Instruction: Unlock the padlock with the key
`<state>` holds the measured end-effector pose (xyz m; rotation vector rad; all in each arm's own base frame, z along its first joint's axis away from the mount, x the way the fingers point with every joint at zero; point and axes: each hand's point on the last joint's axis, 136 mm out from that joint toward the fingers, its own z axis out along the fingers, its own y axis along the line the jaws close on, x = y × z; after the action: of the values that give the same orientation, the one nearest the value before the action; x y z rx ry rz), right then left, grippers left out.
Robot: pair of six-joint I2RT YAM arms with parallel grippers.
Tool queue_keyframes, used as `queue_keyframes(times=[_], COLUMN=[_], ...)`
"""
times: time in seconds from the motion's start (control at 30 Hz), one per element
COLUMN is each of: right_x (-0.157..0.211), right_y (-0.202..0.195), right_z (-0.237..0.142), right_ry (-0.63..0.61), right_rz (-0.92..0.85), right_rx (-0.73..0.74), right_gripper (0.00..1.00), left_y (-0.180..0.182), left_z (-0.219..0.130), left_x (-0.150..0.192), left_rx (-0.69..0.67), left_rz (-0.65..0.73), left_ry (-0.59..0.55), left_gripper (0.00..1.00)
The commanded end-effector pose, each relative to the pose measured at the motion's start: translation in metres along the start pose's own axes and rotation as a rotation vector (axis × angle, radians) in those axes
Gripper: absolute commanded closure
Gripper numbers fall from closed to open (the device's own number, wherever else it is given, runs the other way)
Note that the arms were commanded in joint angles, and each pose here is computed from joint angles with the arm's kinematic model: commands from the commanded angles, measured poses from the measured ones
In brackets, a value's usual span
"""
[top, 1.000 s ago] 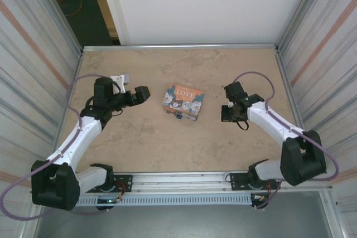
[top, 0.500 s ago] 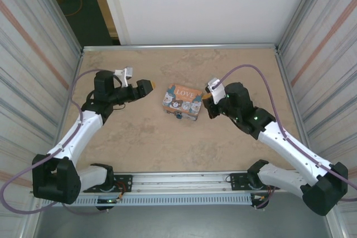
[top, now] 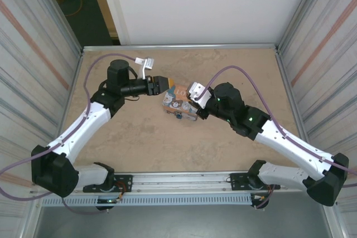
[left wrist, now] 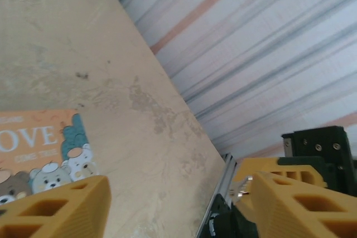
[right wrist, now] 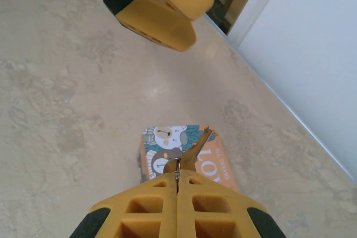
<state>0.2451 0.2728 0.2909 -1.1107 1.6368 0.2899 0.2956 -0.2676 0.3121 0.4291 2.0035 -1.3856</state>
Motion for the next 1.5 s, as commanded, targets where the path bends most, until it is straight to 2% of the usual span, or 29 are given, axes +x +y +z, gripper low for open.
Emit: queue_keyframes(times=[0.0,0.17,0.53,0.87,1.1,1.27,1.33,1.47], right_x=[-0.008,-0.009,-0.019,-0.022,-0.025,-0.025,-0.025,-0.021], right_y=[-0.003,0.0,-0.006,-0.004,-0.005,-0.008,-0.011,-0.016], right_z=[0.001,0.002,0.002,0.008,0.01,0.011,0.009,0.003], right_ry=[-0.001,-0.003,-0.032,-0.039,-0.048,-0.054,-0.064,-0.09], right_rz=[-0.059,-0.066,-0.067,-0.064,-0.056,-0.046,-0.031,0.045], right_rx=[0.036,0.04,0.08,0.071,0.08,0.098,0.113,0.098], right_gripper=[1.0,1.0,1.0,1.0,1.0,1.0,0.84,0.71], left_y=[-0.02,-0.026,-0.038,-0.037,-0.038,-0.037,-0.036,-0.033], left_z=[0.007,0.019,0.032,0.036,0.038,0.037,0.035,0.026], left_x=[-0.002,0.01,0.022,0.023,0.024,0.024,0.022,0.014], left_rx=[0.044,0.065,0.099,0.101,0.107,0.097,0.079,0.047], left_rz=[0.077,0.08,0.091,0.088,0.087,0.09,0.101,0.123], left_ry=[0.025,0.067,0.113,0.12,0.128,0.123,0.106,0.071], left_gripper=[0.4,0.49,0.56,0.69,0.8,0.93,0.97,1.0])
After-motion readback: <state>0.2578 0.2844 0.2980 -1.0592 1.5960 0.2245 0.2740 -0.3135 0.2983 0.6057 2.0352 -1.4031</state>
